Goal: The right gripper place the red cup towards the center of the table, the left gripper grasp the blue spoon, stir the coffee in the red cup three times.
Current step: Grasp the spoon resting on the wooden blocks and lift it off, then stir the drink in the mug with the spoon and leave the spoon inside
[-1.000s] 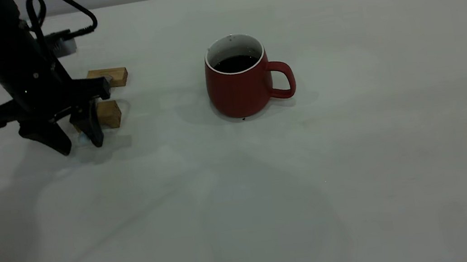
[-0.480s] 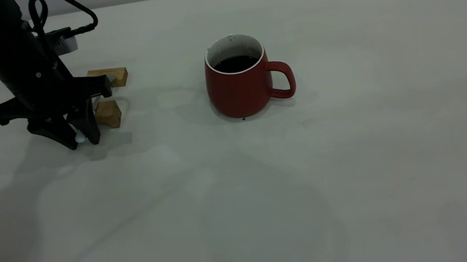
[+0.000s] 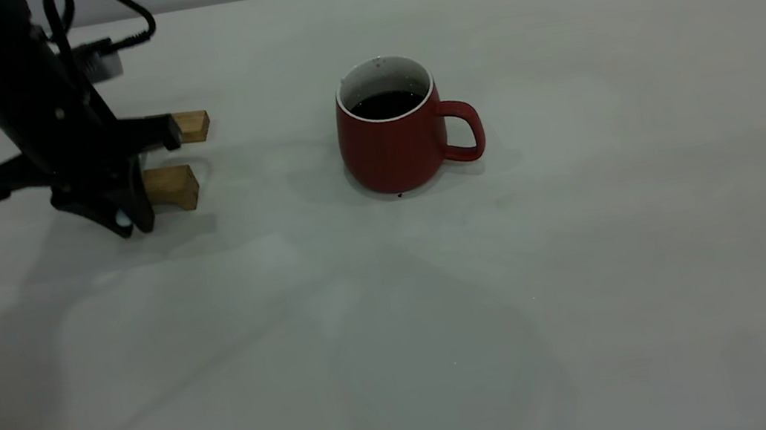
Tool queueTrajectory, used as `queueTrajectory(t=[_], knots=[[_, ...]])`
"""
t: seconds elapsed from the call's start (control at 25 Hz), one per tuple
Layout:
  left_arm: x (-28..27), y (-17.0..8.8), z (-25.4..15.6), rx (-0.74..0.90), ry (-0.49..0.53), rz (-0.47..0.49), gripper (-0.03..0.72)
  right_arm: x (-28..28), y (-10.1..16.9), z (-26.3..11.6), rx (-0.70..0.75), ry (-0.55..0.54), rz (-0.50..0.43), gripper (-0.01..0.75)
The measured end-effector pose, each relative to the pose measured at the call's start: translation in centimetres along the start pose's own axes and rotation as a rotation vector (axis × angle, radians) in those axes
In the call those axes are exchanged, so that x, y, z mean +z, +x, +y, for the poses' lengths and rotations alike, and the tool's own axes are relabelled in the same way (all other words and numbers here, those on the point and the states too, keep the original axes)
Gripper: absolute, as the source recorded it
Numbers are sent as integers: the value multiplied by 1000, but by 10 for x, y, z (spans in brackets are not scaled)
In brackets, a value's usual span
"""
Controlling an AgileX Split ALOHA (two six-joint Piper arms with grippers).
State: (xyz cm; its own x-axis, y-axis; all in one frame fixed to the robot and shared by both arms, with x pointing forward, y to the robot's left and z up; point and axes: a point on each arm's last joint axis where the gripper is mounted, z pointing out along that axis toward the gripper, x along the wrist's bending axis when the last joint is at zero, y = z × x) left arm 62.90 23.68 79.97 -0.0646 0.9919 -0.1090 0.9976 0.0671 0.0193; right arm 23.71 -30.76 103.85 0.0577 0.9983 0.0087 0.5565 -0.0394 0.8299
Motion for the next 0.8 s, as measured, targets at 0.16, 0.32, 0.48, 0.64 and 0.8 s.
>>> queueTrajectory(t=[0.16, 0.32, 0.48, 0.64, 0.8], knots=[[-41, -10, 5, -96, -19, -54, 150, 0, 0, 0, 0, 0, 0, 582], [-88, -31, 5, -317, -5, -244, 150, 0, 0, 0, 0, 0, 0, 582], [-122, -54, 1, -504, 66, -501, 150, 0, 0, 0, 0, 0, 0, 582], [-140, -75, 0, -661, 198, -764, 149, 0, 0, 0, 0, 0, 0, 582], [-157, -89, 0, -765, 342, -975, 148, 0, 0, 0, 0, 0, 0, 582]])
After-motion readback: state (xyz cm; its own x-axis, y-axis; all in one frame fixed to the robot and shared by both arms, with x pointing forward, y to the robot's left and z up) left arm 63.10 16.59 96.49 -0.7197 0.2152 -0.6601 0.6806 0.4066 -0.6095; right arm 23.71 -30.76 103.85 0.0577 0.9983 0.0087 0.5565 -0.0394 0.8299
